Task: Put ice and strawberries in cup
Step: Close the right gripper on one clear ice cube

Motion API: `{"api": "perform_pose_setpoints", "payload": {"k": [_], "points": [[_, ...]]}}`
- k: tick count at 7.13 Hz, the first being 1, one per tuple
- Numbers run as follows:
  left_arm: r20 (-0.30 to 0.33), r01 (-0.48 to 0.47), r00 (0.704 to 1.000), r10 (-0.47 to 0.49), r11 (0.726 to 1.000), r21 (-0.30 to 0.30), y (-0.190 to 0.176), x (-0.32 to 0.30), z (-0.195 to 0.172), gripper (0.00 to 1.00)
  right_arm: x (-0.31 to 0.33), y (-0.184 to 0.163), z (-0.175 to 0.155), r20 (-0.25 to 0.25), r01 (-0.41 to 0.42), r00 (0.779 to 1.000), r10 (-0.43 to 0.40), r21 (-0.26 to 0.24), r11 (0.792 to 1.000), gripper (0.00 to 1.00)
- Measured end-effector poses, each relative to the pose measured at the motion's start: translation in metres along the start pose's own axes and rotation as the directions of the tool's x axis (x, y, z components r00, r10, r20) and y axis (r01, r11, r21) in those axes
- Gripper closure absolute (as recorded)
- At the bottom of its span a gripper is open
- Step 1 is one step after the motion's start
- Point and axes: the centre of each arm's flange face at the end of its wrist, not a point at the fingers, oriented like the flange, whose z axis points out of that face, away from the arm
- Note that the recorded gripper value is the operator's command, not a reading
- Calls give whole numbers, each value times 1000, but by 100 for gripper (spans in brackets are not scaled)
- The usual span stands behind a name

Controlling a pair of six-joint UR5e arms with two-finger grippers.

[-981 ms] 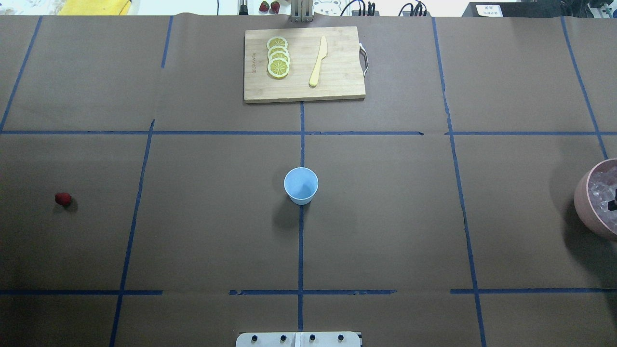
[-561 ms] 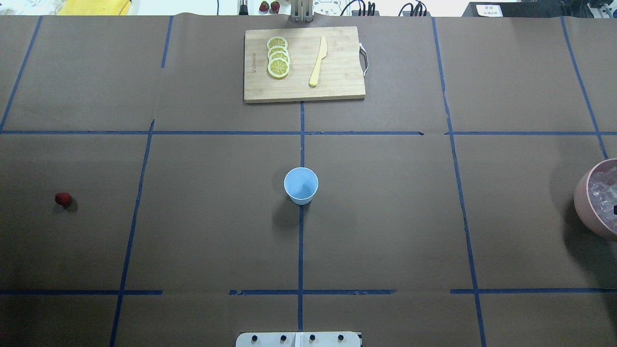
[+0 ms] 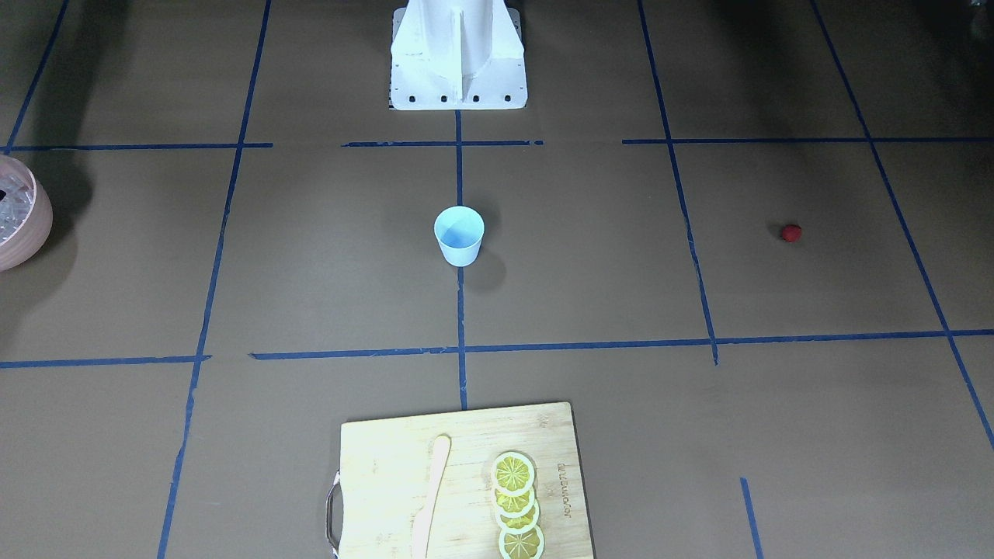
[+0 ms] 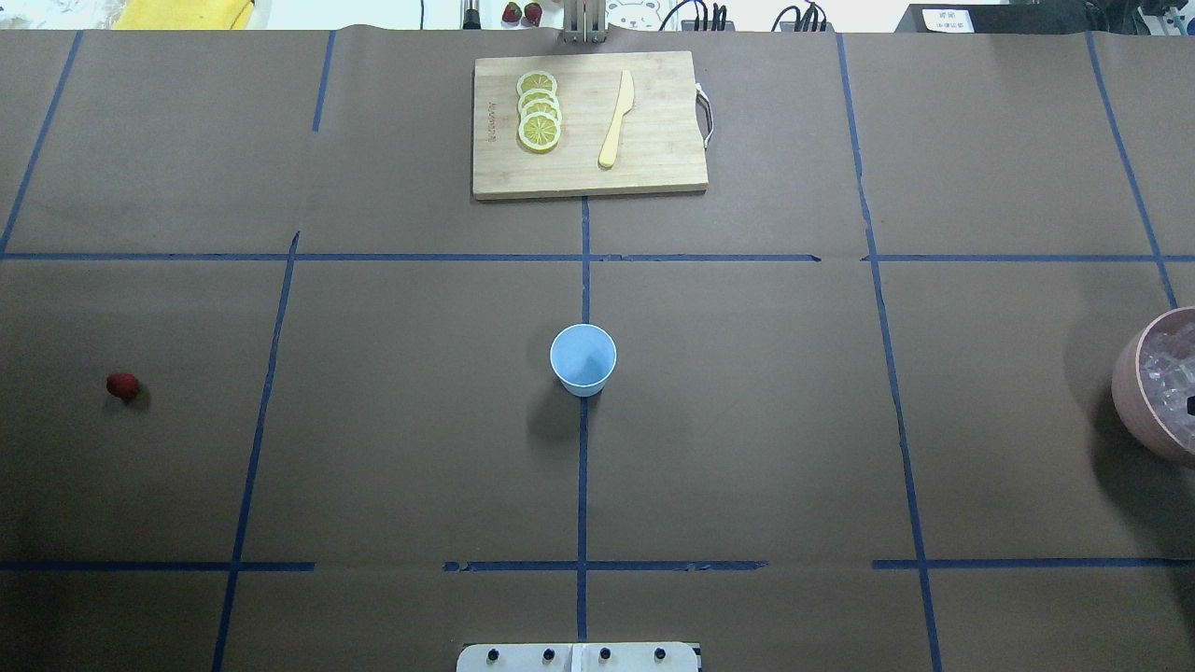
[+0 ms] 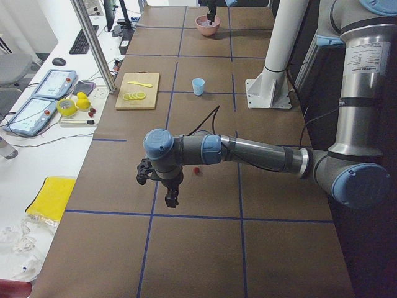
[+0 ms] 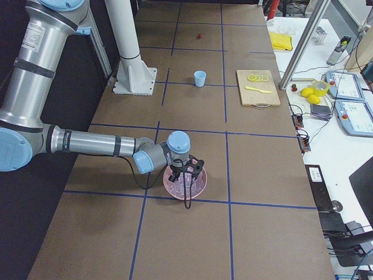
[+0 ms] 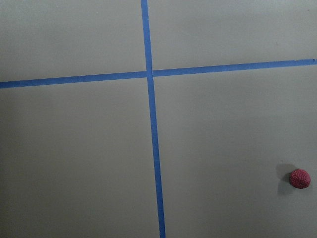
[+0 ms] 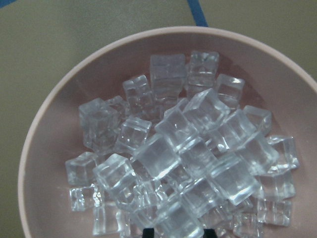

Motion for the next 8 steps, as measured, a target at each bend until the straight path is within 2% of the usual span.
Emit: {"api": "perform_pose_setpoints", "payload": {"k": [3,4,6,7,8], "points": [[0,0,1000,0,1000,-1,0,0,0,0,-1,-3,1,-6,0,1000,0,9,1000,33],[0,0,1000,0,1000,0,0,0,0,0,-1,-4,1,-9,0,1000,0,13,1000,42],[0,-2,1000,2,1000,2,-1,1,-1,0,-1,-5,1,-13,0,1000,0,17,1000,81],[0,-3,1000,3,1000,4,-1,2,-2,0,-1,-5,1,-13,-1,1000,1,17,1000,93],[0,-4,1000,4,1000,4,-1,2,-2,0,0,-4,1,-13,-1,1000,1,17,1000,97]]}}
